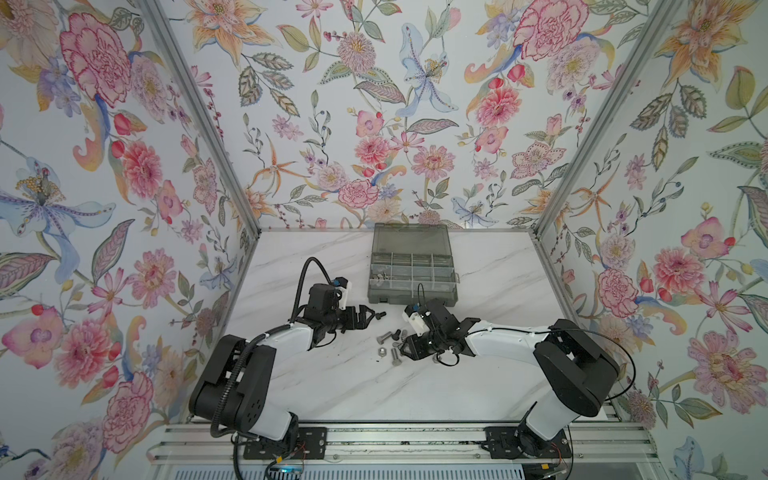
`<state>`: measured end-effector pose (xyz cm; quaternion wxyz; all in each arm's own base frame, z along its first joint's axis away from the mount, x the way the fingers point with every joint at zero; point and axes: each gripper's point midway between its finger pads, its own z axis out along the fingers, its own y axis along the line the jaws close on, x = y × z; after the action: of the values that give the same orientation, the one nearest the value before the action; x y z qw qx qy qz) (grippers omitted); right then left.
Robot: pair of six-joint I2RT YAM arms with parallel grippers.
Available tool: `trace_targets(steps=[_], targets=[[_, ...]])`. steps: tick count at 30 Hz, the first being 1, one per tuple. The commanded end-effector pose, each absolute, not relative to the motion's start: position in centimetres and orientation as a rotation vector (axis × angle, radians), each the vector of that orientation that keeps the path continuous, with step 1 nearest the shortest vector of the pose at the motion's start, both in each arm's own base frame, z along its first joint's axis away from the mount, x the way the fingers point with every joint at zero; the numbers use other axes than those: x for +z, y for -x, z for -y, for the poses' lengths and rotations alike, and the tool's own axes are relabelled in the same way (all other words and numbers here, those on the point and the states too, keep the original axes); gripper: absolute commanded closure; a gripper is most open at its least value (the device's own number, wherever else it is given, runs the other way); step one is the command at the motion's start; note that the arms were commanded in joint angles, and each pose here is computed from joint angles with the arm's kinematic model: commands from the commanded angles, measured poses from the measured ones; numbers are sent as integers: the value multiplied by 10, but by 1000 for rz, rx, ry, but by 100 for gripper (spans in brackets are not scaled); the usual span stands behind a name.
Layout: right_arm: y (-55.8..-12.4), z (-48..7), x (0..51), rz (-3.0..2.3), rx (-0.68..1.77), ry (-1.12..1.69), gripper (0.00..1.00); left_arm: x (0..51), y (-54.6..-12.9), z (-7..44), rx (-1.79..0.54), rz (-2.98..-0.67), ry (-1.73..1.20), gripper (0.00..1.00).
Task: Sort the screws and nuts into containers
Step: 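Move the right gripper over another silver wing nut in the pile, then lower the right gripper and close it on the silver wing nut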
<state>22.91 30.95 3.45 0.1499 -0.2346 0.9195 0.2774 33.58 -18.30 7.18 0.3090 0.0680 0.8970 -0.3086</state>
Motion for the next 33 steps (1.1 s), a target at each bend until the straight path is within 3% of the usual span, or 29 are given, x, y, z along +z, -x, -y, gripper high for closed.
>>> trace_targets(steps=[1, 33], targets=[[-237, -316, 34, -2630, 785, 680, 61, 82, -339, 187, -851, -2338, -189, 1], [-232, -313, 7, -2683, 518, 817, 65, 77, -340, 188, -856, -2344, -194, 1]])
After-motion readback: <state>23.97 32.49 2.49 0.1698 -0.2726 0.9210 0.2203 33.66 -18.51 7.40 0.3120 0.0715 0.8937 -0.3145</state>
